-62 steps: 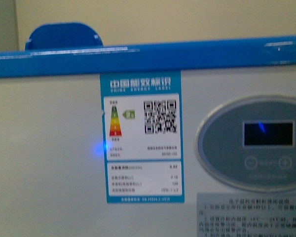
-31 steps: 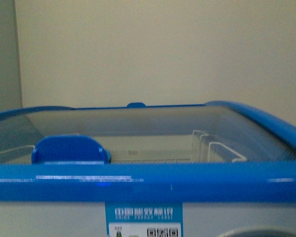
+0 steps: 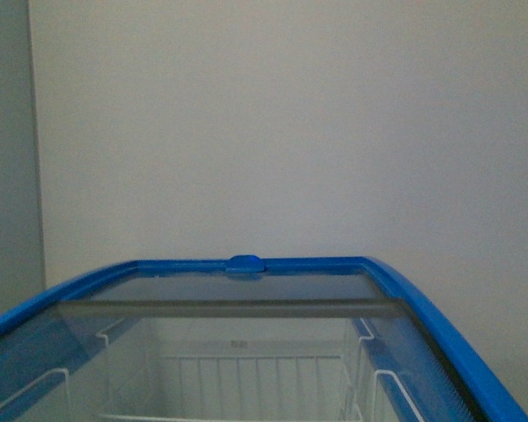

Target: Put drink in fridge

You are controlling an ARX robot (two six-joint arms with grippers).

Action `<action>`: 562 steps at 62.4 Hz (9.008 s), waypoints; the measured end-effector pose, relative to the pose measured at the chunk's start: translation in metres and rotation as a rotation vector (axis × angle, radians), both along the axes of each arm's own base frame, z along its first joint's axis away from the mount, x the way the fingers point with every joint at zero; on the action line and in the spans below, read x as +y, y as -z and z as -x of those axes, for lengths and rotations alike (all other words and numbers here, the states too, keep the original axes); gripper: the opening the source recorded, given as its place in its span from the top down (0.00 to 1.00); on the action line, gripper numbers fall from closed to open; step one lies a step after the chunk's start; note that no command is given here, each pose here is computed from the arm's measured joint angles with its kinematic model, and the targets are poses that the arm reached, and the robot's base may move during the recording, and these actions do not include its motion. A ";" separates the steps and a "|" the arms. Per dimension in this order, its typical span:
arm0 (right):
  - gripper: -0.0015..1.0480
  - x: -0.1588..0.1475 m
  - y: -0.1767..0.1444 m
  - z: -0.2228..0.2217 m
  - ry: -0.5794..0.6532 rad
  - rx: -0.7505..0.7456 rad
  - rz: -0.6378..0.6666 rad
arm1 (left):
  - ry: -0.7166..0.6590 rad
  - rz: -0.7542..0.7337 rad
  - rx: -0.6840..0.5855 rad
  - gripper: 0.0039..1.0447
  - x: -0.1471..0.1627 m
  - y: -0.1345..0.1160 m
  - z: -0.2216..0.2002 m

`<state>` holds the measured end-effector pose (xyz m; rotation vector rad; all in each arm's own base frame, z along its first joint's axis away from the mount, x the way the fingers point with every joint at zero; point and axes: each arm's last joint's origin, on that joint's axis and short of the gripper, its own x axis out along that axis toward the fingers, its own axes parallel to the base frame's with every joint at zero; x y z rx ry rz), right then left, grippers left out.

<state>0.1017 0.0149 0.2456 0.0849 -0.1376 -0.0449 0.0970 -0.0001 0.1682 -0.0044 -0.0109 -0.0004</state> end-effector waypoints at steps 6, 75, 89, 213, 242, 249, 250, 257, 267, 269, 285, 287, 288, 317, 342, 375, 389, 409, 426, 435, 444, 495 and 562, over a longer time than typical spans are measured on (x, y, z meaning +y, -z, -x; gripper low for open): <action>0.65 0.000 0.000 0.000 0.000 0.000 0.000 | 0.000 0.000 0.000 0.08 0.000 0.000 0.000; 0.65 0.000 0.000 0.000 -0.002 -0.001 0.000 | 0.887 -0.836 0.018 0.08 -0.033 0.004 -0.159; 0.65 0.000 0.000 0.000 -0.002 -0.001 0.000 | 0.882 -0.934 0.007 0.08 -0.038 0.007 -0.194; 0.65 0.012 -0.028 -0.027 -0.426 0.519 0.408 | 0.002 0.010 0.010 0.86 0.000 -0.020 -0.024; 0.65 0.113 -0.045 -0.155 -0.761 0.505 1.312 | 0.002 0.005 0.011 0.98 0.000 -0.009 -0.015; 0.65 0.136 -0.033 -0.171 -0.815 0.495 1.392 | 0.002 0.004 -0.004 0.98 0.000 -0.007 -0.014; 0.65 0.138 -0.032 -0.173 -0.820 0.490 1.400 | 0.002 0.004 -0.005 0.98 0.000 -0.006 -0.014; 0.65 0.163 -0.019 -0.195 -0.856 0.478 1.434 | 0.002 0.003 -0.004 0.98 0.000 -0.003 -0.012; 0.65 0.177 0.007 -0.222 -0.866 0.528 1.453 | 0.002 0.003 0.004 0.98 0.000 0.000 -0.001; 0.65 0.177 0.010 -0.226 -0.863 0.538 1.451 | 0.002 0.003 0.002 0.98 0.000 0.000 0.000; 0.65 0.186 0.034 -0.253 -0.872 0.567 1.419 | 0.002 0.003 0.001 0.98 0.000 0.000 0.000; 0.65 0.186 0.037 -0.255 -0.872 0.568 1.416 | 0.002 0.003 0.001 0.98 0.000 0.000 0.000; 0.65 0.186 0.039 -0.257 -0.870 0.570 1.415 | 0.002 0.003 0.001 0.98 0.000 0.000 0.000; 0.65 0.193 0.077 -0.297 -0.778 0.543 1.397 | 0.002 0.003 0.002 0.98 0.000 0.000 0.000; 0.65 0.208 0.110 -0.321 -0.642 0.517 1.402 | 0.002 0.003 0.002 0.98 0.000 0.000 0.000; 0.07 0.190 0.107 -0.297 -0.729 0.679 1.197 | 0.002 0.003 0.002 0.98 0.000 0.000 0.000; 0.07 0.132 -0.030 -0.208 -0.836 0.471 0.660 | 0.002 0.003 0.002 0.98 0.000 0.000 0.000; 0.07 0.085 -0.029 -0.178 -0.478 0.476 0.390 | 0.003 0.002 0.000 0.98 0.000 0.000 0.000; 0.07 0.012 -0.024 -0.070 0.123 0.562 0.050 | 0.003 0.002 0.000 0.98 0.000 0.000 0.000; 0.10 0.015 -0.018 0.001 0.107 0.423 -0.049 | 0.002 0.002 0.000 0.98 0.000 0.000 0.000; 0.37 0.016 0.013 0.004 -0.069 0.140 0.008 | 0.002 0.001 0.000 0.98 0.000 0.000 0.000; 0.97 -0.015 0.067 0.004 -0.047 0.144 0.082 | 0.002 0.000 0.000 0.98 0.000 0.000 0.000; 0.07 -0.015 0.077 0.005 -0.047 0.130 0.083 | 0.002 0.000 0.000 0.08 0.000 0.000 0.000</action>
